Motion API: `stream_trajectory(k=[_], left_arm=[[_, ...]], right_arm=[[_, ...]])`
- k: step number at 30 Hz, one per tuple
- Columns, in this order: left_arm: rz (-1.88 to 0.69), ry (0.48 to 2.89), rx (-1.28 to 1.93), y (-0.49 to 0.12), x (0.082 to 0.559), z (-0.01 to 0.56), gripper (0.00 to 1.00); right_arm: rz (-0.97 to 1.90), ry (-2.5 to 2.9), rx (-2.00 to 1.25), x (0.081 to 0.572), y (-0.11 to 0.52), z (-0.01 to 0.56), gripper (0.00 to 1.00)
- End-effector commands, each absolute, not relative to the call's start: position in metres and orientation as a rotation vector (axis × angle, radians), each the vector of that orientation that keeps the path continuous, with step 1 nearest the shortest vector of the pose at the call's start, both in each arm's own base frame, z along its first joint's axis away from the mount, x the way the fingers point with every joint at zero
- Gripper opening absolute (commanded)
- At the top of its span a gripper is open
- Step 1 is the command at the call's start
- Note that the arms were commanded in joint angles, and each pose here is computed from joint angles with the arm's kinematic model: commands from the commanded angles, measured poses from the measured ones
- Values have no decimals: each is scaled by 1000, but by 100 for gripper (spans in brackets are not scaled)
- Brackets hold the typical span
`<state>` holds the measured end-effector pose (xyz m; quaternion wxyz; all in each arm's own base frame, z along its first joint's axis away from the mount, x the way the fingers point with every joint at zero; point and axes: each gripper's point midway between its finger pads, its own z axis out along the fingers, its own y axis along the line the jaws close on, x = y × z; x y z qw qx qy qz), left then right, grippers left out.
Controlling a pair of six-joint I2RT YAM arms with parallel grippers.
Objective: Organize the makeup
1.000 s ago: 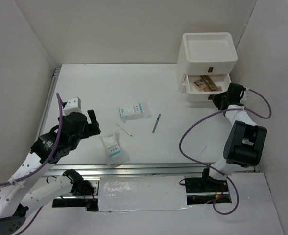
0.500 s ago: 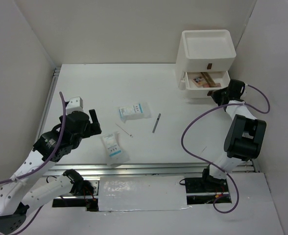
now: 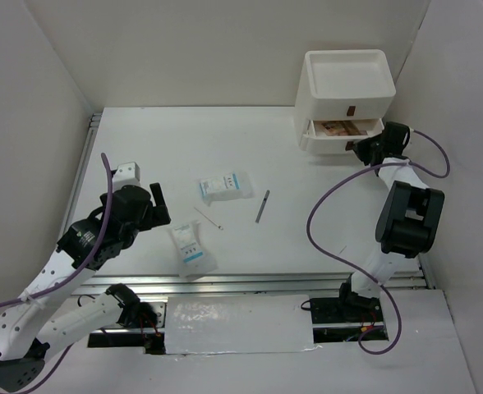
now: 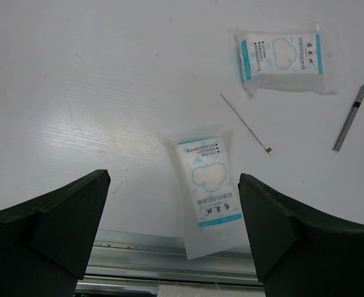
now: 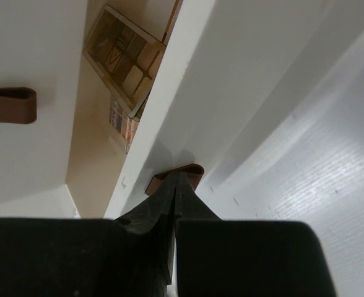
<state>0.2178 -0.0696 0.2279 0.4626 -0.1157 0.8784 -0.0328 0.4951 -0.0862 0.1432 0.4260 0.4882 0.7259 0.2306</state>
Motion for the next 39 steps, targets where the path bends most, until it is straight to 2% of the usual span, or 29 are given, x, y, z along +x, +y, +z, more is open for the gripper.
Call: stream_trajectory(k=[1, 21, 29, 32, 33, 35, 36, 39], left_arm=[[-71, 2129, -292, -66, 221, 235, 99], [-59, 2131, -294, -65, 223, 234, 99], [-64, 2138, -283, -67, 225, 233, 99], [-67, 2140, -280, -67, 225, 232, 99], [-66, 2139, -282, -67, 226, 232, 99], [-69, 2140, -279, -67, 225, 233, 99], [-72, 2138, -278, -68, 225, 233, 99], [-74, 2137, -281, -67, 225, 233, 99]], right_arm=[[639, 1732, 1113, 528, -86, 182, 0], [808, 1664, 991, 590, -71, 180, 1], [828, 1668, 932, 594, -66, 178, 5], [836, 1656, 937, 586, -66, 176, 14], [838, 1665, 957, 581, -65, 168, 28], [845, 1668, 983, 573, -65, 165, 40], [852, 1681, 1040, 566, -64, 153, 54], [885, 1670, 1102, 549, -59, 136, 61]])
